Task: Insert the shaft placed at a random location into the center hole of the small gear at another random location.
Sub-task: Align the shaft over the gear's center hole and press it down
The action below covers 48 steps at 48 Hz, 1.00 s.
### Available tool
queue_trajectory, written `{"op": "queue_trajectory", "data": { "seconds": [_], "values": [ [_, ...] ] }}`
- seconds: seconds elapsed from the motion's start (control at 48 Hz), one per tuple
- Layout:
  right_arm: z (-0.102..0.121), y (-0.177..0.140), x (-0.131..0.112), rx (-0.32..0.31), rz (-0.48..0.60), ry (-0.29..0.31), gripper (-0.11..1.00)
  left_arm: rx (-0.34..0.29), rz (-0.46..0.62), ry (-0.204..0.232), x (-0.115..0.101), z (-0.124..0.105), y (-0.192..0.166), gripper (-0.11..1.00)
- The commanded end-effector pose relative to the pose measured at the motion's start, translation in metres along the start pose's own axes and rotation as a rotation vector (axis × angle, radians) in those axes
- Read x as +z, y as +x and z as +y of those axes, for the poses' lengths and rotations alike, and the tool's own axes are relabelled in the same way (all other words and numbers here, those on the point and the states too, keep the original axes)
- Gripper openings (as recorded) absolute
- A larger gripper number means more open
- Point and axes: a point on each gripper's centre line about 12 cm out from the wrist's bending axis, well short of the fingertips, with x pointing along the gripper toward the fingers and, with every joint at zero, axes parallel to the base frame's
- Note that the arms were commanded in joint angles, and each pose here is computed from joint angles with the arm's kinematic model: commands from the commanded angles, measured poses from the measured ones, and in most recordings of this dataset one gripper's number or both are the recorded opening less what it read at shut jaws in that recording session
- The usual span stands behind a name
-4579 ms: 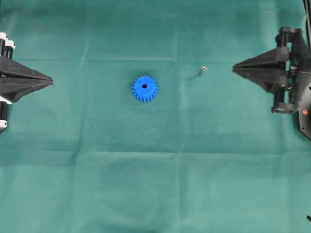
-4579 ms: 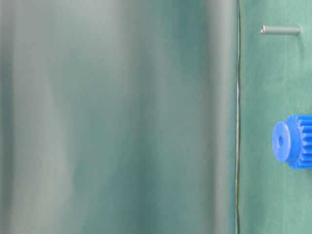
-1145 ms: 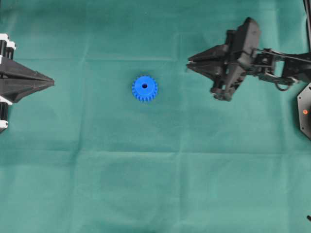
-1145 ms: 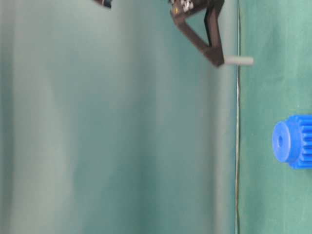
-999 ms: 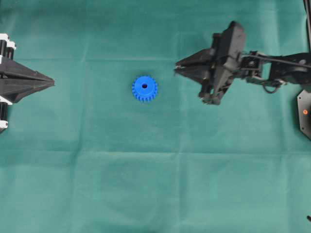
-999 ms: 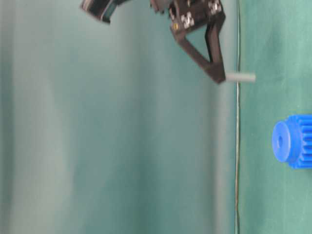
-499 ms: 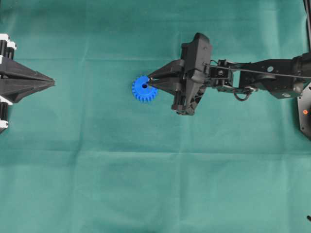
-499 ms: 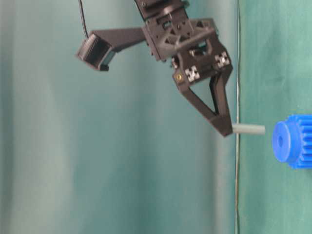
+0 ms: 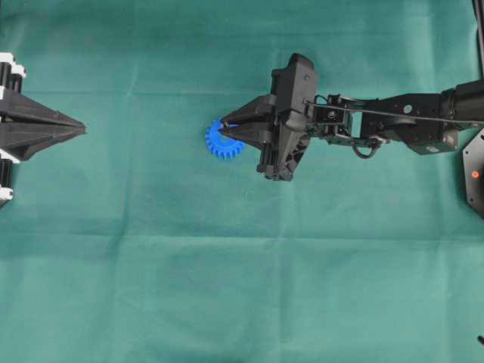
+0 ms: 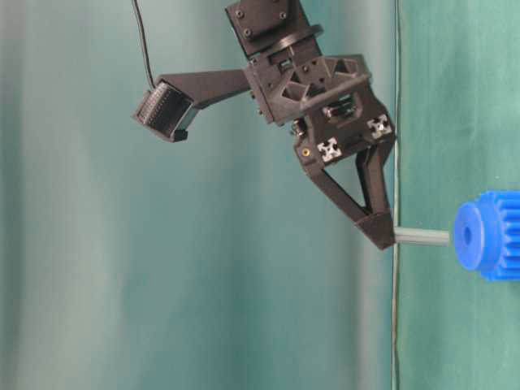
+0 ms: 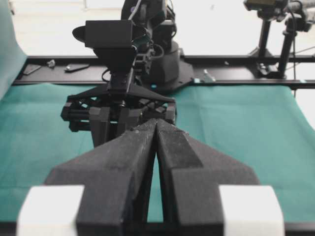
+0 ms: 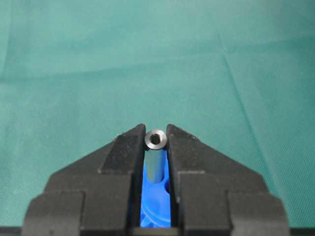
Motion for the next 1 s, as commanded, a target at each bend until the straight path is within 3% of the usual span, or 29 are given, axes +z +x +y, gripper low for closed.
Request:
{"op": "queue_trajectory", "data": {
  "seconds": [0.0, 0.499, 0.791, 0.978],
  "values": [
    [0.002, 0.0, 0.013, 0.006, -0.037, 0.001, 0.13, -0.001, -0.021, 0.005, 0.009, 0.0, 0.003, 0.0],
    [-0.002, 0.014, -0.009, -0.006, 0.012, -0.001, 0.13, -0.001, -0.023, 0.005, 0.01, 0.0, 0.003, 0.0],
    [-0.003, 0.012, -0.009, -0.008, 0.01, 0.001, 0.13, -0.001, -0.023, 0.003, 0.01, 0.0, 0.003, 0.0],
    [-0.003, 0.006, 0.004, -0.007, -0.022, -0.002, 0.13, -0.001, -0.021, 0.002, 0.009, 0.0, 0.003, 0.0]
  ]
}}
